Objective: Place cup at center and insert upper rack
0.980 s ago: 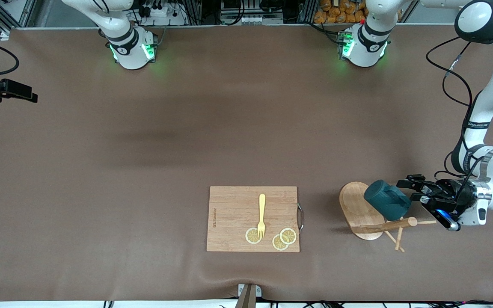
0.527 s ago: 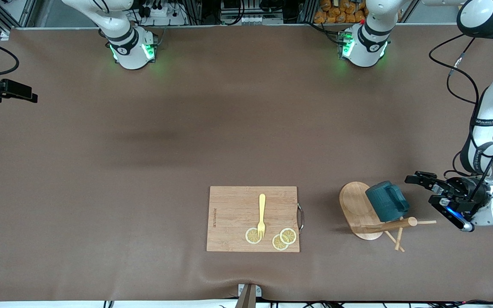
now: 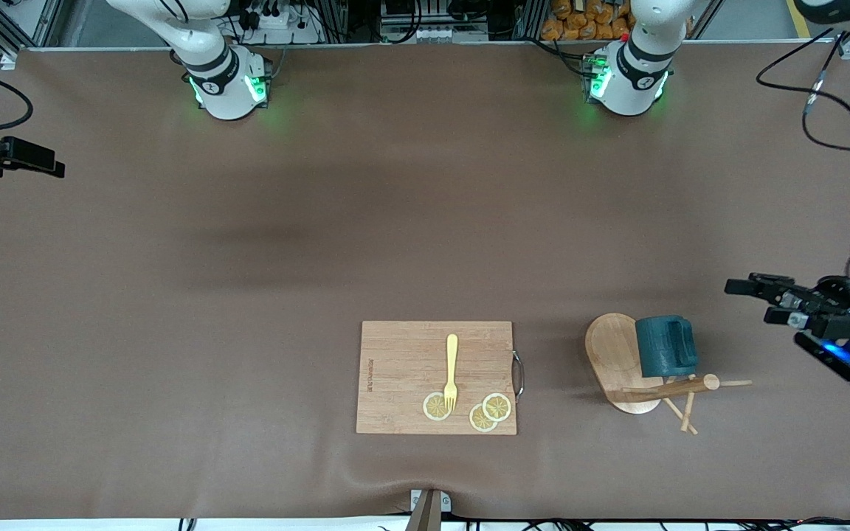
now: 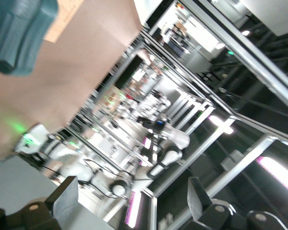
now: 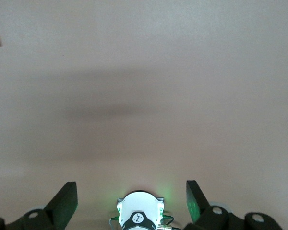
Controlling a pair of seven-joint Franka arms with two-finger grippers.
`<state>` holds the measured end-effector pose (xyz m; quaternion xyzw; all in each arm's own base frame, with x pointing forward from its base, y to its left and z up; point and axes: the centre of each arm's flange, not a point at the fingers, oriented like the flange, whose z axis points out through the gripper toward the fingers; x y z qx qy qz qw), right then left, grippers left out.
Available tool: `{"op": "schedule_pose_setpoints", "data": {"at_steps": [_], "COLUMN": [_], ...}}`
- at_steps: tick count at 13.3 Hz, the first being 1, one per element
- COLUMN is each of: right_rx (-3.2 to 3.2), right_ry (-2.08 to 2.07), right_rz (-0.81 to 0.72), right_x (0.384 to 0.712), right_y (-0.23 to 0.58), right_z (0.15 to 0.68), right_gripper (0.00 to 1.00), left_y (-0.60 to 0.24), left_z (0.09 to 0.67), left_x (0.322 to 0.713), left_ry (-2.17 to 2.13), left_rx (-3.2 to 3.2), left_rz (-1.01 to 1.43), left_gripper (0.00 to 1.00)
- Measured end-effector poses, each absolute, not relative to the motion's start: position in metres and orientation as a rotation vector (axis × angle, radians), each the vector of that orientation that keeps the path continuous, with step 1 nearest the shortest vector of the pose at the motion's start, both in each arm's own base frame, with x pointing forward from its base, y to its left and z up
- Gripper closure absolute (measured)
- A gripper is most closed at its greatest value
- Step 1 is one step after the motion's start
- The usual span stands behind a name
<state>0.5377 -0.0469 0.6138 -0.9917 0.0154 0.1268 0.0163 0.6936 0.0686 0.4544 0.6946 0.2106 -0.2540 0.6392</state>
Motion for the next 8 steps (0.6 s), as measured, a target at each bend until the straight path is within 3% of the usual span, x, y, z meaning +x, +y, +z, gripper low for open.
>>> {"op": "schedule_pose_setpoints", "data": {"at_steps": [4, 8], "right_rx": [-3.083, -3.083], "right_ry": [0.048, 0.049], "right_rz": [0.394, 0.395], "right_x": [0.538, 0.538], "right_y": [-0.047, -0.047], "right_z": [0.614, 0.614], "right_gripper": [0.0, 0.0], "left_y": [0.054, 0.033], "left_z": [0.531, 0.569], "left_x": [0.667, 0.646], "left_ry": [0.471, 0.453], "left_rx": [1.884, 2.157], "left_rz": [-0.48, -0.411], "left_gripper": [0.0, 0.0]}}
